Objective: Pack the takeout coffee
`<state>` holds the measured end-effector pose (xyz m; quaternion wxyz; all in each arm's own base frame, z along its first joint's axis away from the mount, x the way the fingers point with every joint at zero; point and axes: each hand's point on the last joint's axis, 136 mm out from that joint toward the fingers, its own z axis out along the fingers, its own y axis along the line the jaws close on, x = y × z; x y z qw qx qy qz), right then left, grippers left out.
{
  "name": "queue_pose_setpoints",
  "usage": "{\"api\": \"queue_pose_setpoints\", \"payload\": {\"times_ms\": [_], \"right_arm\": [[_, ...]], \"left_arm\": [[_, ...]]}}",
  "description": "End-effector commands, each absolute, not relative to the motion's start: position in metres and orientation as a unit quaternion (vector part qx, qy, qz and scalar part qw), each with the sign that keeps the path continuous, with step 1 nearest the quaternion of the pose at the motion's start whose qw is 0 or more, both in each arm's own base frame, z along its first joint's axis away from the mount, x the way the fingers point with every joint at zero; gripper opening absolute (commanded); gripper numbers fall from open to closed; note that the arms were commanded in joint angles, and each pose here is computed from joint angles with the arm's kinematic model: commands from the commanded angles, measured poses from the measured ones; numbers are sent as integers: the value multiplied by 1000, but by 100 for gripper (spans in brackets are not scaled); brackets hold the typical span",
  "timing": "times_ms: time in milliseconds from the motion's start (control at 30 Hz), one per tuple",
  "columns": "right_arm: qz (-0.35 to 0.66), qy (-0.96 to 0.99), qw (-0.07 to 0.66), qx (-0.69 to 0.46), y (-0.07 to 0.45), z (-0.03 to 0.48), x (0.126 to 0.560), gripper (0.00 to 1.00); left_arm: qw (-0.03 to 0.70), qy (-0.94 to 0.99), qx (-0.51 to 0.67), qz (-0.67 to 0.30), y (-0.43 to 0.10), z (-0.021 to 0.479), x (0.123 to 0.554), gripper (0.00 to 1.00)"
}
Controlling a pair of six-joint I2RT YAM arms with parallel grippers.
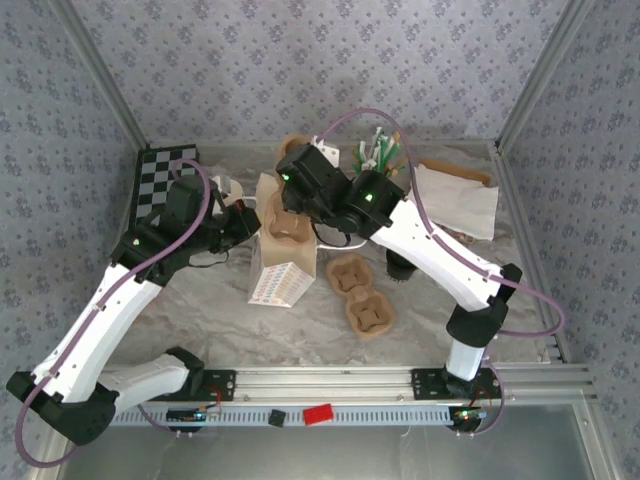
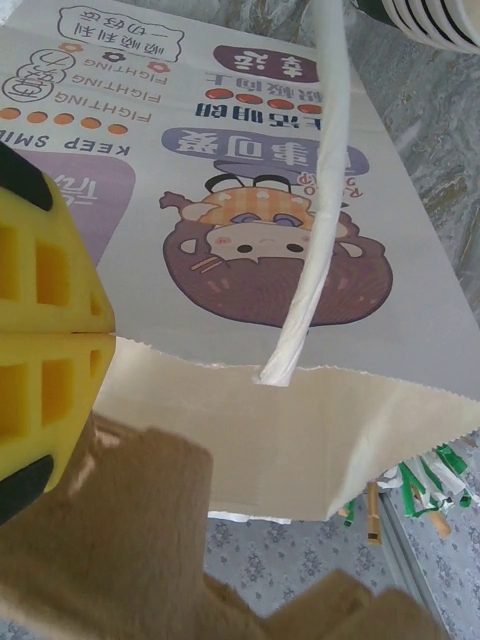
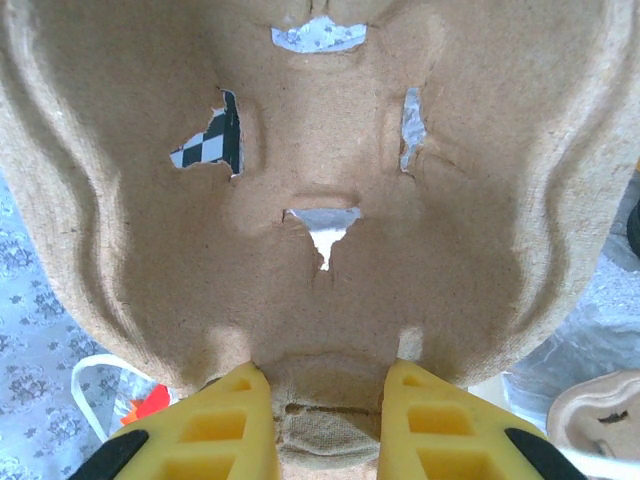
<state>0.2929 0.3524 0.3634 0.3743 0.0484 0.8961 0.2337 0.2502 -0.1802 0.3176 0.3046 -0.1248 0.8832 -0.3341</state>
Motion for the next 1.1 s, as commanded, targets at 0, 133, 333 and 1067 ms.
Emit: {"api": "queue_pose_setpoints", "payload": {"times_ms": [0, 133, 333, 1067], "right_arm": [[241, 894, 375, 53, 361, 363, 292, 23], [227, 897, 374, 58, 356, 356, 291, 23], [214, 899, 376, 59, 347, 349, 288, 23], [226, 924, 305, 47, 350, 324, 257, 23]], "left_arm": [[317, 869, -115, -363, -187, 335, 252, 0], [318, 868, -116, -363, -185, 335, 250, 0], [316, 865, -115, -372, -187, 338, 249, 0], [320, 862, -109, -379, -193, 340, 254, 0]]}}
